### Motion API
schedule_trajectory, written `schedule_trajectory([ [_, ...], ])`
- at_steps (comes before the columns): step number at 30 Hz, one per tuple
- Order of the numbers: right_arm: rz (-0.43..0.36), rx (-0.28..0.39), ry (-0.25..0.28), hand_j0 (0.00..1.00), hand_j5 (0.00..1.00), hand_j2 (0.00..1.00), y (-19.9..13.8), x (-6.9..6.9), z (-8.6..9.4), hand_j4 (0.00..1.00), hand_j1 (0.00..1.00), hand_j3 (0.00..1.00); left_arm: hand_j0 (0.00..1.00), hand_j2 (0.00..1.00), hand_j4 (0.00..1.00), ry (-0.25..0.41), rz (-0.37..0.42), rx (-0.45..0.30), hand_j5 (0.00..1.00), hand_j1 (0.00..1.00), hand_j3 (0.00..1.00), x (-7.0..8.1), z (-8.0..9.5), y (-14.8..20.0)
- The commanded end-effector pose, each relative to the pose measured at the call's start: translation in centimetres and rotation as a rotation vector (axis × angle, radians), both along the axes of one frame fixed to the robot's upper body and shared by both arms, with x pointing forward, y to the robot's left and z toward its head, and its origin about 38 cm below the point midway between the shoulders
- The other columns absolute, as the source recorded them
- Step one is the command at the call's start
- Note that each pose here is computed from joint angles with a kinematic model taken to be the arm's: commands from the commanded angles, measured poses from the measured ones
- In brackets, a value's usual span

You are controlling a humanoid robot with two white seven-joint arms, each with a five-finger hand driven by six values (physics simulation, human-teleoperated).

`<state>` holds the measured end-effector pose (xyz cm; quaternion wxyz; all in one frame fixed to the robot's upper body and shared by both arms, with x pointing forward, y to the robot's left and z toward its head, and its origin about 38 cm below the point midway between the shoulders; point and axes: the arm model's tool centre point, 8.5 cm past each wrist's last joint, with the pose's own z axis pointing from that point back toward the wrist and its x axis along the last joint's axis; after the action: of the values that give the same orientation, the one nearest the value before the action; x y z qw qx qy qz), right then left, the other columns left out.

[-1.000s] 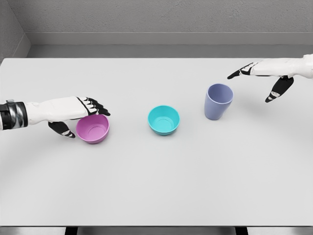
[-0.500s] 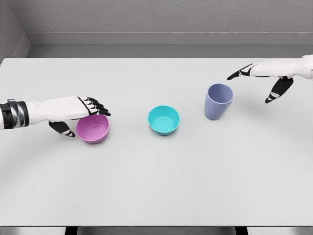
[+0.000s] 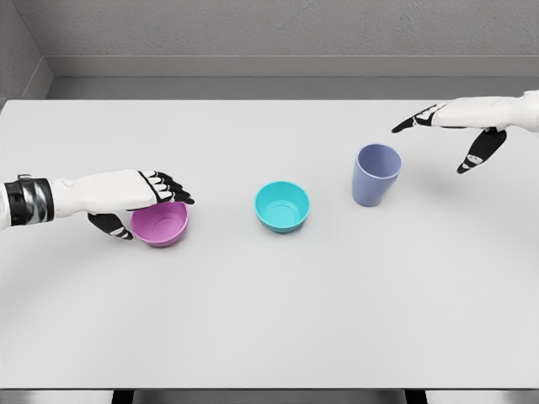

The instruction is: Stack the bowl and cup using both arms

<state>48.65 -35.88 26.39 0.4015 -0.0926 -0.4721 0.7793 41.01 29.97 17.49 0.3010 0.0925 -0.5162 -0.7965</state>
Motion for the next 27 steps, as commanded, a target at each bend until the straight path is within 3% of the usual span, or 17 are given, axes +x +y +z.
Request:
schedule_trajectory([
  [1, -0.008, 0.006, -0.001, 1.0, 1.0, 1.0, -0.18, 0.04, 0.12, 1.0, 1.0, 1.0, 1.0, 1.0, 1.0, 0.0, 0.004, -0.006, 1.0, 1.0, 1.0, 0.04, 0.1, 0.02],
  [27, -0.012, 0.008, -0.002, 1.0, 1.0, 1.0, -0.29, 0.04, 0.15, 1.0, 1.0, 1.0, 1.0, 1.0, 1.0, 0.002, 0.004, 0.011, 1.0, 1.0, 1.0, 0.16, -0.59, -0.15],
])
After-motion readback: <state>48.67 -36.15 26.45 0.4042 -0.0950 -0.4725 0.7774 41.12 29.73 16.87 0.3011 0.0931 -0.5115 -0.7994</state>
